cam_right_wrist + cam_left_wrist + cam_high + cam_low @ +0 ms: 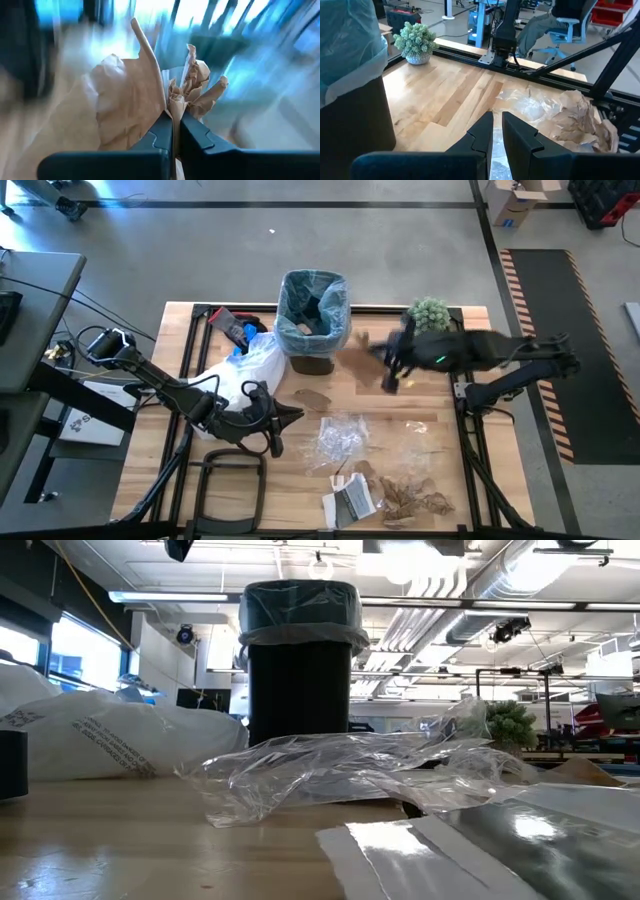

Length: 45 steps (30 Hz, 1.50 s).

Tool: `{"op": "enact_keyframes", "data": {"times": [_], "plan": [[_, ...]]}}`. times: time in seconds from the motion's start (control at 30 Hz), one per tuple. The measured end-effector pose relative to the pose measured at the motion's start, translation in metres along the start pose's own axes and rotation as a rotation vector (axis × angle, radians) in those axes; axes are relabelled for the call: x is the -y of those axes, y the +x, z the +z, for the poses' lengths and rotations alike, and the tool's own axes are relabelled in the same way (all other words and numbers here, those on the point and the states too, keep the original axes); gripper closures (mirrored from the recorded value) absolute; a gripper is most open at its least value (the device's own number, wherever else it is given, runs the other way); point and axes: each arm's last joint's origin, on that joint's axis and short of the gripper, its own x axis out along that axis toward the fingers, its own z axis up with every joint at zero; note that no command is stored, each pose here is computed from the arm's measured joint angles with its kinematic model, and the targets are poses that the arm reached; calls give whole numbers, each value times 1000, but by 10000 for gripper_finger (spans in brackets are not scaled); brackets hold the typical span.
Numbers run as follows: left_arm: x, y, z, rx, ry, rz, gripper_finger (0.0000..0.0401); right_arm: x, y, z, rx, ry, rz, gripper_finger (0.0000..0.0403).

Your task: Place trash/remove bag and relplace

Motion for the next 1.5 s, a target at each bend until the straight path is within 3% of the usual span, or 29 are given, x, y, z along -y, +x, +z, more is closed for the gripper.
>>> {"op": "enact_keyframes", "data": {"times": [0.17, 0.3, 0.53, 0.73, 0.83, 0.93, 1.2, 1.33, 1.5], "plan": [[0, 0, 0, 1, -16, 0, 378, 19, 4, 52, 433, -11, 25, 402], [0, 0, 0, 0, -45, 0, 378, 38, 38, 63, 572, 20, -2, 403], [0, 0, 0, 0, -46, 0, 378, 71, 138, 29, 457, 28, -25, 403], [0, 0, 0, -1, -46, -1, 378, 91, 187, -3, 347, 100, -50, 398], [0, 0, 0, -1, -47, -1, 378, 98, 193, -7, 347, 138, -26, 370], [0, 0, 0, -2, -47, -3, 378, 101, 197, -10, 344, 177, 11, 317], [0, 0, 0, -2, -46, -3, 378, 102, 191, -7, 343, 153, 8, 183], [0, 0, 0, -2, -46, -3, 378, 102, 189, -6, 342, 146, 7, 155], [0, 0, 0, -2, -46, -3, 378, 102, 187, -5, 345, 150, 8, 151]]}}
